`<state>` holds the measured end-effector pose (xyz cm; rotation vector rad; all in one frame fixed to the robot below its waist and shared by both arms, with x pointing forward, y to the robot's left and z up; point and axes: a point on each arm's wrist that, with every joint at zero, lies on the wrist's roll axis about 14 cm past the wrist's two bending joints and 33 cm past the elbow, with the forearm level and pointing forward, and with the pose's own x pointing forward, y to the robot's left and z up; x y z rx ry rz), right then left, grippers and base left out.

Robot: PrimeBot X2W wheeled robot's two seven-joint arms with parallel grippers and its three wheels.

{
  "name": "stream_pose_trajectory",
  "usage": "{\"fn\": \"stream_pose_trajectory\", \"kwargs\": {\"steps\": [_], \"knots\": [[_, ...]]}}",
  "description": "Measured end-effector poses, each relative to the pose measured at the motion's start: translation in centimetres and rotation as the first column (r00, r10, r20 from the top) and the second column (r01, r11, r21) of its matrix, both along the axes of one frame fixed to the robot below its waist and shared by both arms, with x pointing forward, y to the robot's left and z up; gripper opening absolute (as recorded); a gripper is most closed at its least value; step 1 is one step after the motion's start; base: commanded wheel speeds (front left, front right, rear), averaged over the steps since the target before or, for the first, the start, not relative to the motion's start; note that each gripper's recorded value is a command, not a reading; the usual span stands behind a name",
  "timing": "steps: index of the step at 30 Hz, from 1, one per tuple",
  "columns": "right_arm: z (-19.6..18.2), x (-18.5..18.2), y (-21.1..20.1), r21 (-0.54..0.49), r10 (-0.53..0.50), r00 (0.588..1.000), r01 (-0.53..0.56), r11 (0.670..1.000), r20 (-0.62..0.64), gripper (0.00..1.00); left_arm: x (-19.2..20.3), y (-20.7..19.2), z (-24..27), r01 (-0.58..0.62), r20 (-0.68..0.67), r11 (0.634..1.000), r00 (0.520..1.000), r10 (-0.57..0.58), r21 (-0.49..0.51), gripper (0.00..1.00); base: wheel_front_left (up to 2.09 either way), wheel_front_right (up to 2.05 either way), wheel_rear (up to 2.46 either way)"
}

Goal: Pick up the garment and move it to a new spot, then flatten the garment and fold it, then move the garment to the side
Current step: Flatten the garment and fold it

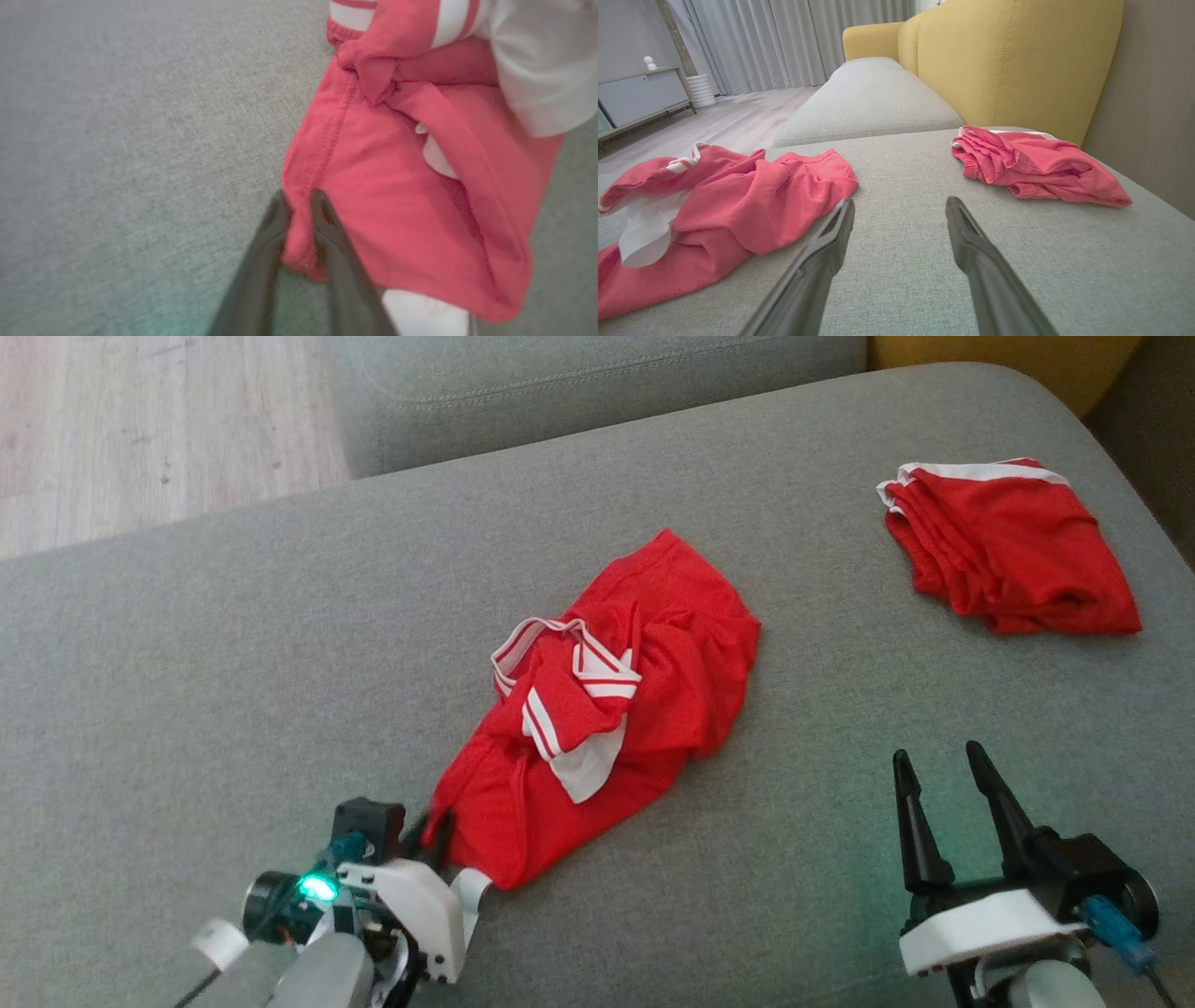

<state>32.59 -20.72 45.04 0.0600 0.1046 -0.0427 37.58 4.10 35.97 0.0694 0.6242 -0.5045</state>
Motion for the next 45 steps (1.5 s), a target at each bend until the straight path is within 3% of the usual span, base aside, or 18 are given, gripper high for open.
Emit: {"fn": "stream_pose_trajectory", "kwargs": {"steps": [6, 11, 15, 24, 29, 35, 37, 41, 45], "knots": [[0.5, -0.1, -0.3, 0.004, -0.010, 1.000, 0.010, 1.000, 0.016, 1.00, 0.6, -2.0, 2.3, -0.054, -0.025, 0.981, 0.998, 0.050, -0.185, 0.00, 0.00, 0.00, 0.00], [0.8, -0.5, -0.6, 0.007, -0.022, 0.999, 0.022, 1.000, 0.027, 1.00, 4.2, -3.7, 9.8, -0.038, 0.165, 0.936, 0.981, 0.102, -0.351, 0.00, 0.00, 0.00, 0.00], [1.0, -1.0, -1.1, 0.014, -0.043, 0.998, 0.043, 0.999, 0.037, 1.00, 6.0, -5.8, 17.4, 0.063, 0.326, 0.891, 0.940, 0.098, -0.450, 0.00, 0.00, 0.00, 0.00], [1.4, -2.0, -2.4, 0.024, -0.091, 0.995, 0.090, 0.996, 0.049, 1.00, 4.8, -10.8, 27.7, 0.295, 0.515, 0.811, 0.857, 0.009, -0.505, 0.00, 0.00, 0.00, 0.00], [1.6, -2.4, -3.0, 0.038, -0.117, 0.991, 0.115, 0.993, 0.058, 1.00, 3.9, -10.4, 29.0, 0.298, 0.543, 0.812, 0.839, 0.027, -0.501, 0.00, 0.00, 0.00, 0.00], [0.9, -2.5, -3.1, 0.039, -0.116, 0.992, 0.115, 0.993, 0.039, 1.00, 3.9, -3.2, 26.3, 0.105, 0.518, 0.876, 0.837, 0.178, -0.471, 0.00, 0.00, 0.00, 0.00], [0.8, -2.2, -2.6, 0.040, -0.098, 0.995, 0.097, 0.995, 0.036, 1.00, 3.4, -0.1, 25.0, 0.008, 0.495, 0.880, 0.829, 0.260, -0.476, 0.00, 0.00, 0.00, 0.00], [1.0, -1.0, -1.1, 0.031, -0.039, 0.998, 0.038, 0.999, 0.041, 1.00, 1.4, 6.7, 20.4, -0.234, 0.412, 0.853, 0.796, 0.444, -0.467, 0.00, 0.00, 0.00, 0.00], [1.1, 0.2, 0.5, 0.021, 0.020, 0.999, -0.021, 1.000, 0.045, 1.00, -3.5, 10.8, 12.7, -0.462, 0.218, 0.773, 0.779, 0.588, -0.436, 0.00, 0.00, 0.00, 0.00]]}}
